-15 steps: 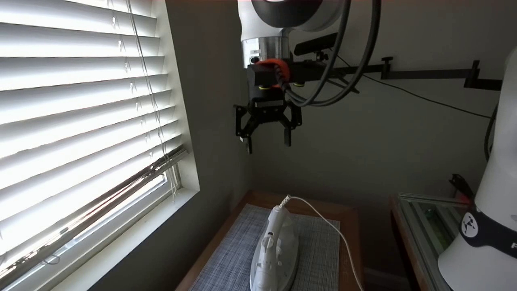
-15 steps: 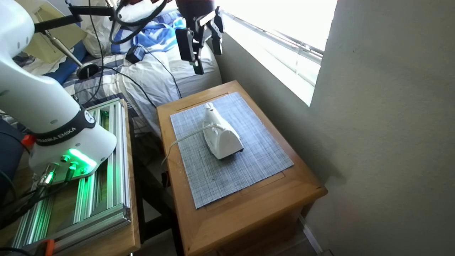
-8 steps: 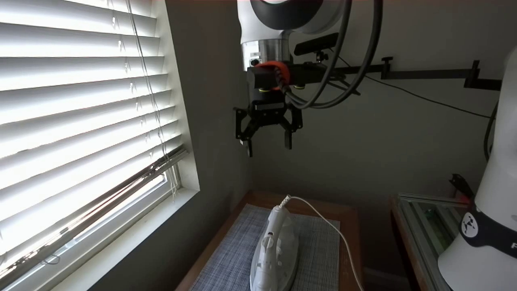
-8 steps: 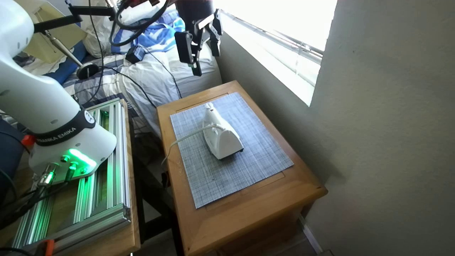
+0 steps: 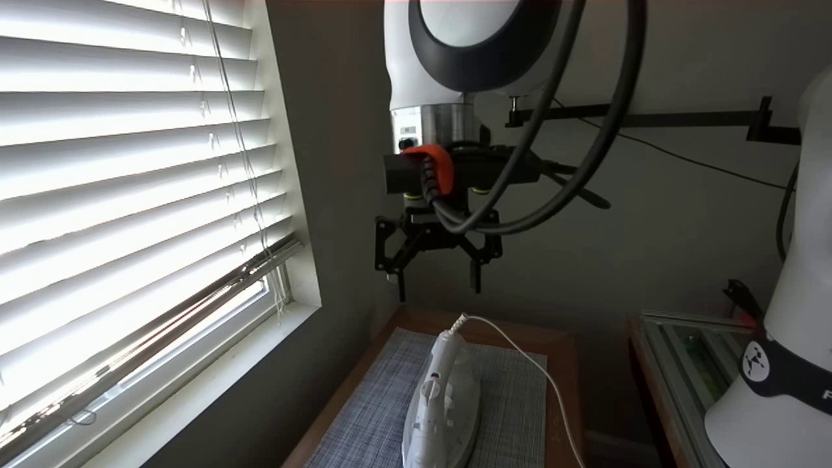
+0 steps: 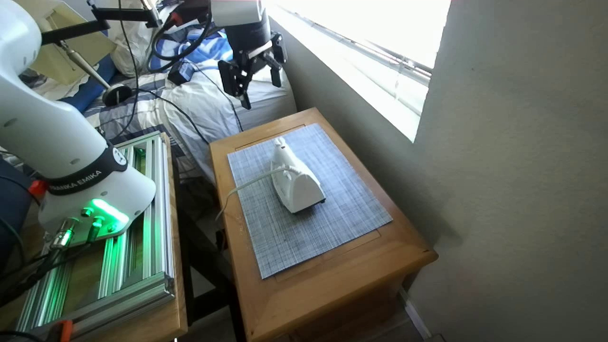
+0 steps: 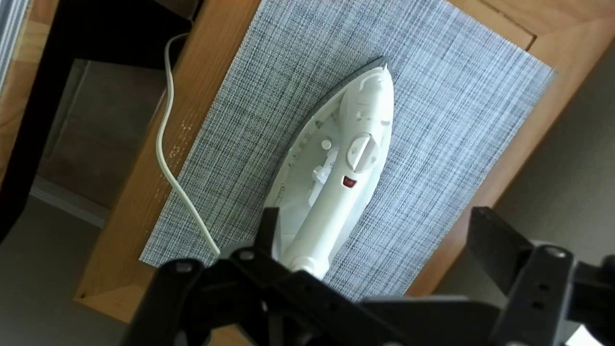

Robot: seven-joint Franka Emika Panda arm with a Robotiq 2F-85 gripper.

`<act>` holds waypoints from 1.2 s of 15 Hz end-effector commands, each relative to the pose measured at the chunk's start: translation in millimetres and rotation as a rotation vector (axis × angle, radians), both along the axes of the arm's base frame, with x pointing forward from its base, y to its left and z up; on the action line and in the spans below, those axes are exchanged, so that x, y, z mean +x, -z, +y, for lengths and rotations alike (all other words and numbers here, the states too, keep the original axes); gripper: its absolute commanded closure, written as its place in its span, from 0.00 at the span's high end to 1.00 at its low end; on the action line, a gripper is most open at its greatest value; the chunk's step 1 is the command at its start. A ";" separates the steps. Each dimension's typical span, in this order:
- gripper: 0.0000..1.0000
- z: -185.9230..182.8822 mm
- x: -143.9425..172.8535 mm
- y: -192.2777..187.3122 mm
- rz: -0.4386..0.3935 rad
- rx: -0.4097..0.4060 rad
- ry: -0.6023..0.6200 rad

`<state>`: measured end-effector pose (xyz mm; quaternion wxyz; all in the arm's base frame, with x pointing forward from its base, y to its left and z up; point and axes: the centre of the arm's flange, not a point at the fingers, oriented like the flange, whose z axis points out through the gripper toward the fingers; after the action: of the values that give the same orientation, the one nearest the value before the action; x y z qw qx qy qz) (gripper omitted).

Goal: Turn the pressing iron to the left

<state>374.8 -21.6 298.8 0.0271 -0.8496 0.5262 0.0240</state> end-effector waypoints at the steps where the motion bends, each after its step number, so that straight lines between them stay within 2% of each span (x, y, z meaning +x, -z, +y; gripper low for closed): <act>1: 1.00 12.5 -7.5 35.5 -0.027 -0.017 0.111; 7: 1.00 4.4 -8.1 77.8 0.026 -0.032 0.195; 11: 1.00 -4.0 -11.6 98.6 0.060 -0.046 0.197; 18: 1.00 -17.0 -13.6 128.2 0.069 -0.059 0.215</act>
<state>373.7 -38.8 187.0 -0.0093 -0.7929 0.6075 0.0466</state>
